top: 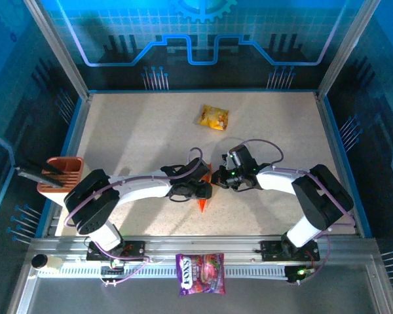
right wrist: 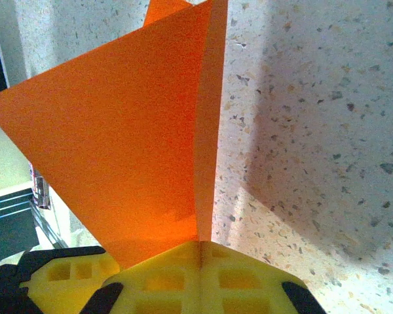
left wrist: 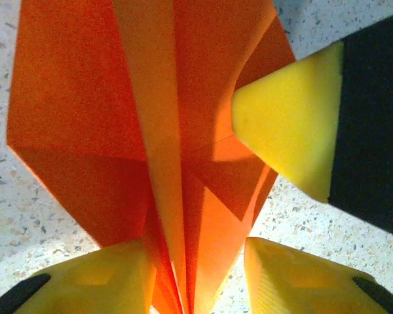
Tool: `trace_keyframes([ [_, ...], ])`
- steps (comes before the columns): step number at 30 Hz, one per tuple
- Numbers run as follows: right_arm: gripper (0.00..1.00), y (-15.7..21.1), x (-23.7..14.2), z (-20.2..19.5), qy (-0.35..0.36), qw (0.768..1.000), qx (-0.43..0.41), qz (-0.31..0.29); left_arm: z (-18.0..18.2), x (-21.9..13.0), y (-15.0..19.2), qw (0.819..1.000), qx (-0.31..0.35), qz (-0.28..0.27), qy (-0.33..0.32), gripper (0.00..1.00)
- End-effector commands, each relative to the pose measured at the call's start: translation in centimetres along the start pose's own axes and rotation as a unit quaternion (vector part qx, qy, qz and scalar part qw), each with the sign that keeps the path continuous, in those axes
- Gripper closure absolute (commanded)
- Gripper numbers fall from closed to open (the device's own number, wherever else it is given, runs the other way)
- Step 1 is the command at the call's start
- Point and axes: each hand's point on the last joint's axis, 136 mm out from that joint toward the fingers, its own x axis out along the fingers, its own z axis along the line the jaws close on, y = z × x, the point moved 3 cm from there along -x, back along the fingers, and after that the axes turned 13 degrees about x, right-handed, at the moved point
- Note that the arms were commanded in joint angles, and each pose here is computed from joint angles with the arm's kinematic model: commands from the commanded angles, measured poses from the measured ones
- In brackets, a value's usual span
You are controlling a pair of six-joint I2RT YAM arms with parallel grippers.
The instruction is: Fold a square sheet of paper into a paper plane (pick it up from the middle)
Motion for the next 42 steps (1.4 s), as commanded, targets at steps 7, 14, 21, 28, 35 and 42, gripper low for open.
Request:
trace_keyframes([
  [7,0.96,-0.1,0.0,0.1,-0.001,1.0,0.006,0.007,0.0,0.2,-0.6,1.0,0.021,0.001,-0.02,0.69],
  [14,0.96,-0.1,0.0,0.1,0.001,1.0,0.008,0.007,0.5,0.2,-0.4,0.999,0.017,0.005,-0.034,0.79],
  [21,0.96,-0.1,0.0,0.0,0.002,1.0,0.008,0.007,0.7,0.4,-0.3,0.999,0.017,0.007,-0.039,0.83],
  [28,0.96,-0.1,0.1,-0.2,0.004,1.0,0.009,0.008,0.7,0.8,-0.2,0.999,0.016,0.008,-0.038,0.8],
  [35,0.96,-0.1,0.3,-0.5,0.008,1.0,0.012,0.008,0.6,1.2,-0.2,0.999,0.013,0.009,-0.035,0.79],
  [42,0.96,0.0,0.3,-0.7,0.009,1.0,0.013,0.008,0.6,1.6,-0.2,0.999,0.01,0.009,-0.029,0.77],
])
